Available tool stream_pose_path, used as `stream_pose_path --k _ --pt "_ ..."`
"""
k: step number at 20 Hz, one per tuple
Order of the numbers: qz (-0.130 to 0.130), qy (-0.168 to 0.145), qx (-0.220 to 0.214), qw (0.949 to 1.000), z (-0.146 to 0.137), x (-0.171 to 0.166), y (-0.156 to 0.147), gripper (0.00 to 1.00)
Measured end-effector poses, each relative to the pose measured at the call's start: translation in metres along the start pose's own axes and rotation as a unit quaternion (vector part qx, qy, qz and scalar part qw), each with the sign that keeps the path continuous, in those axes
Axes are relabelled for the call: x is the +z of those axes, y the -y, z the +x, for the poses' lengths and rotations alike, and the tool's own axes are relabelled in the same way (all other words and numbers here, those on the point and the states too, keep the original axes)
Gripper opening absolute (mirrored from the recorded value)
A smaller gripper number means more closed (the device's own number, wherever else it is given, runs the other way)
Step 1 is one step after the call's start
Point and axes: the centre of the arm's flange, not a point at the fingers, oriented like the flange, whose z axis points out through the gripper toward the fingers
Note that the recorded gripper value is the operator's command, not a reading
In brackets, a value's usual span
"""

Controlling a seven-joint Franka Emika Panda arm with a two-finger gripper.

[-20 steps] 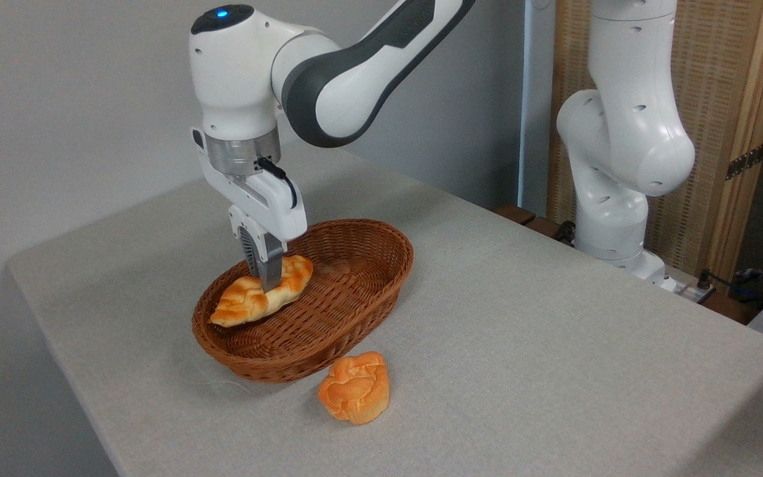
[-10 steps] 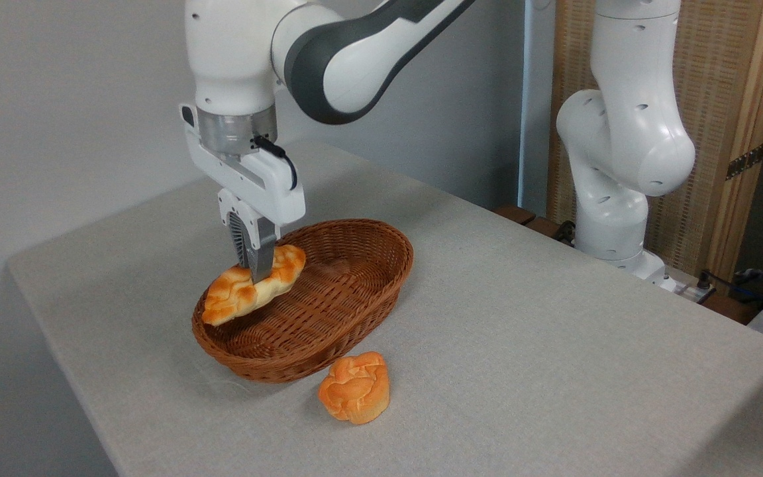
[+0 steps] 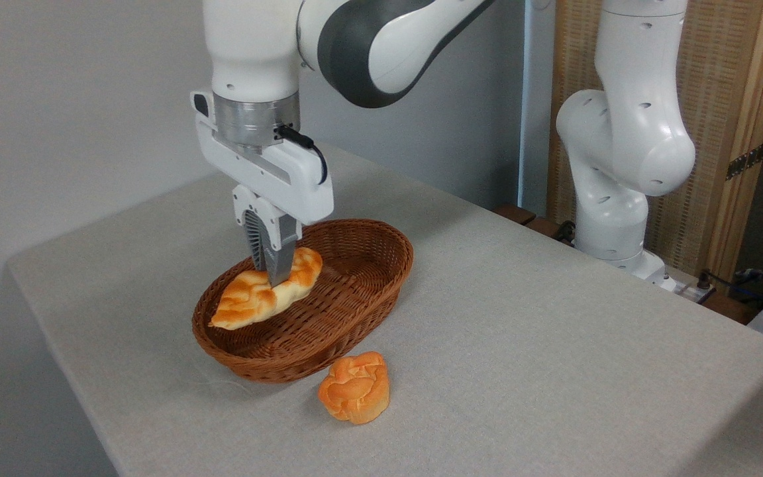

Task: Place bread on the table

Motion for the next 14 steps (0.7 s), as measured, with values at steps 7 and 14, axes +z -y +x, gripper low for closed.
stream_pose_path --k 7,14 --pt "-0.013 0.017 0.012 0.9997 -0.035 -0.008 0.042 0.07" --pt "0.0 0.056 0.036 0.9978 -0.077 -0.011 0.089 0.09"
